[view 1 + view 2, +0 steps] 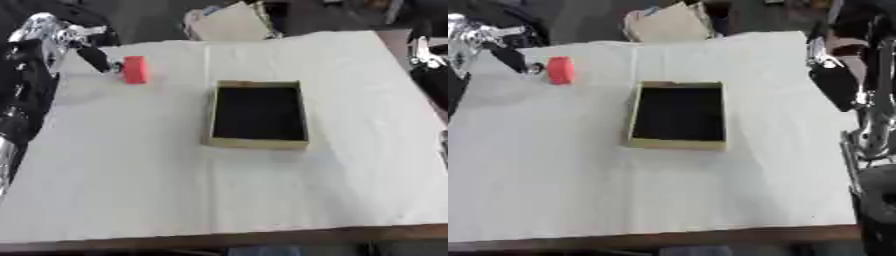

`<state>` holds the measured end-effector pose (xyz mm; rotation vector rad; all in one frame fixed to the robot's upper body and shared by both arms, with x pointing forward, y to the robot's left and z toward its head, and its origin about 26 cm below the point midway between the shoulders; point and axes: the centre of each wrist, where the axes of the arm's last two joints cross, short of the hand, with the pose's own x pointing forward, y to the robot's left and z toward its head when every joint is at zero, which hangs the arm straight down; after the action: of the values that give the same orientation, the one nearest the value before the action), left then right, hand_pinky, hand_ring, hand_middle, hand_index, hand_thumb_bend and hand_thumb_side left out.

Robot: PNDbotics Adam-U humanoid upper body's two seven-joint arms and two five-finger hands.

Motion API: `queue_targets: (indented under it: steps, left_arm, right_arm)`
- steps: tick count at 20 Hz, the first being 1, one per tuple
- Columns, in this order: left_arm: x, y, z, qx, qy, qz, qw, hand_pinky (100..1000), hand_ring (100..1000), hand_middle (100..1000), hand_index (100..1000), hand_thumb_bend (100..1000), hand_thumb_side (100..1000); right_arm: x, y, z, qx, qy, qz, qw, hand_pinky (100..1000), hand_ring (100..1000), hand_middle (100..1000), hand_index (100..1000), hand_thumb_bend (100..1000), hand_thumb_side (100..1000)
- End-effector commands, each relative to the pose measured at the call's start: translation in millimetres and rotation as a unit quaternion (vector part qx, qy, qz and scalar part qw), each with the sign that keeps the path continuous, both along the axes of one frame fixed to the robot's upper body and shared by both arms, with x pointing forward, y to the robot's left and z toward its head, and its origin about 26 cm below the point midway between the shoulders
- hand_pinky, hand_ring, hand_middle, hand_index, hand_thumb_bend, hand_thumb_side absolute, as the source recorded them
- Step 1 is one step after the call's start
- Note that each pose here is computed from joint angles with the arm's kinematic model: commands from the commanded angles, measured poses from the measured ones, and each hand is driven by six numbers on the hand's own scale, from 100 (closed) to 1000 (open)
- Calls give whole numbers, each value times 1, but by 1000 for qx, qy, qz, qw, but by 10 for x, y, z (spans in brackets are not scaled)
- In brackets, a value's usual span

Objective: Pick up objects on the table and place them in the box.

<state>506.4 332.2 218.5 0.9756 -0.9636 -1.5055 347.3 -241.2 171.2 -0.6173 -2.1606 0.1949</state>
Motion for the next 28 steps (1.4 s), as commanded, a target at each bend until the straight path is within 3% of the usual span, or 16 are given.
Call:
queue_targets:
  steps: [1,10,16,28]
  left_arm:
    - [-27,126,211,3,-23,11,1000,778,768,742,824,312,342]
    - [-35,149,222,1,-22,10,1000,779,769,746,828,320,347]
    - [-44,165,246,6,-31,4,999,798,821,807,864,465,415]
    - [-92,303,323,4,-95,8,995,804,833,811,877,421,325]
  right_arm:
    - [-6,7,85,0,-14,4,1000,579,697,590,868,202,402]
    - [-11,5,84,1,-14,5,1000,579,697,589,869,203,401]
    - [-13,9,88,2,-15,6,1000,578,697,589,870,204,402]
    - [-21,-2,145,9,-28,9,1000,574,695,585,870,204,401]
